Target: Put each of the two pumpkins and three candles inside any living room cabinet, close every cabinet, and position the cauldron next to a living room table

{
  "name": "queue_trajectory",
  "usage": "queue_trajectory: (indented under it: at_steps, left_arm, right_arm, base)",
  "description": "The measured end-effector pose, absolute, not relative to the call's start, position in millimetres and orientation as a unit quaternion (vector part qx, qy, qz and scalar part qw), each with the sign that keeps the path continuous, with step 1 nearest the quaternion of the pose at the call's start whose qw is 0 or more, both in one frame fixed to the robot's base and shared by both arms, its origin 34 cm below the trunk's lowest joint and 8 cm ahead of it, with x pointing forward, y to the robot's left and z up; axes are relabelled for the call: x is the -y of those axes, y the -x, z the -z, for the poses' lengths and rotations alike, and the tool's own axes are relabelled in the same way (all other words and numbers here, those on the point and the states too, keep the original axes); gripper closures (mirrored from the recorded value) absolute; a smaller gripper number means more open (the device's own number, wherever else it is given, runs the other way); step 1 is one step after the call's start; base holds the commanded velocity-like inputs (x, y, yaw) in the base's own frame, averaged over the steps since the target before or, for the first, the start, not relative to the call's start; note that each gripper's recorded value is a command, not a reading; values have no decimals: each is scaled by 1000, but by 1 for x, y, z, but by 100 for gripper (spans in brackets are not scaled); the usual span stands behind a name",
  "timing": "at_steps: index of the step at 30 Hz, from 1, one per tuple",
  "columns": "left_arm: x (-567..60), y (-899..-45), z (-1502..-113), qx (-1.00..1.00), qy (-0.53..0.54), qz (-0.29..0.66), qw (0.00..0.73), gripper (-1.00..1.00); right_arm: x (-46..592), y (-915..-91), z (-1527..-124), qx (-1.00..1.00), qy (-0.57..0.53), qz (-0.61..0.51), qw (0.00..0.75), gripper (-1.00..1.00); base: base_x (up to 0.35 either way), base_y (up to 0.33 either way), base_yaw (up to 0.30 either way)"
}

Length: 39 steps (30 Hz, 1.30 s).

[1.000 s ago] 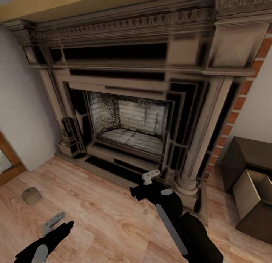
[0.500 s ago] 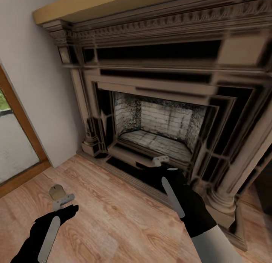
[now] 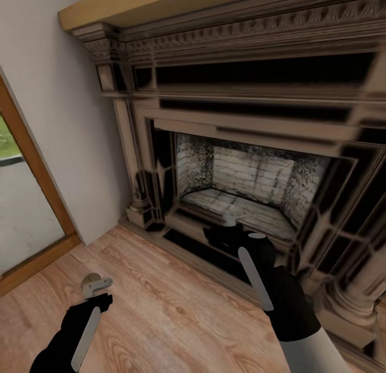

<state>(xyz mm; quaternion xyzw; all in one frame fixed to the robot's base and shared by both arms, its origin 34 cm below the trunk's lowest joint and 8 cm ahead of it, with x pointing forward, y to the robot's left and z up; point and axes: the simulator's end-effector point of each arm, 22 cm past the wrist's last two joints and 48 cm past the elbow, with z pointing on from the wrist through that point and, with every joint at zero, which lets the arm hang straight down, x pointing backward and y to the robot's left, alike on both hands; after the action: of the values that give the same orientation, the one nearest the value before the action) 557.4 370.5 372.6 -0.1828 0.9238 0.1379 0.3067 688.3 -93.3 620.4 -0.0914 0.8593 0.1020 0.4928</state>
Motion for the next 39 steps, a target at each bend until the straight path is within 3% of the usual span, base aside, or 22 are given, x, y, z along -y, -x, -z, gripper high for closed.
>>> queue_trajectory:
  at_steps: [39]
  left_arm:
    - [-369,-544,-337,-930,190,-128,286,-100]
  right_arm:
    - [95,-687,-626,-856,91,-102,499,-100]
  base:
    - [285,181,0]
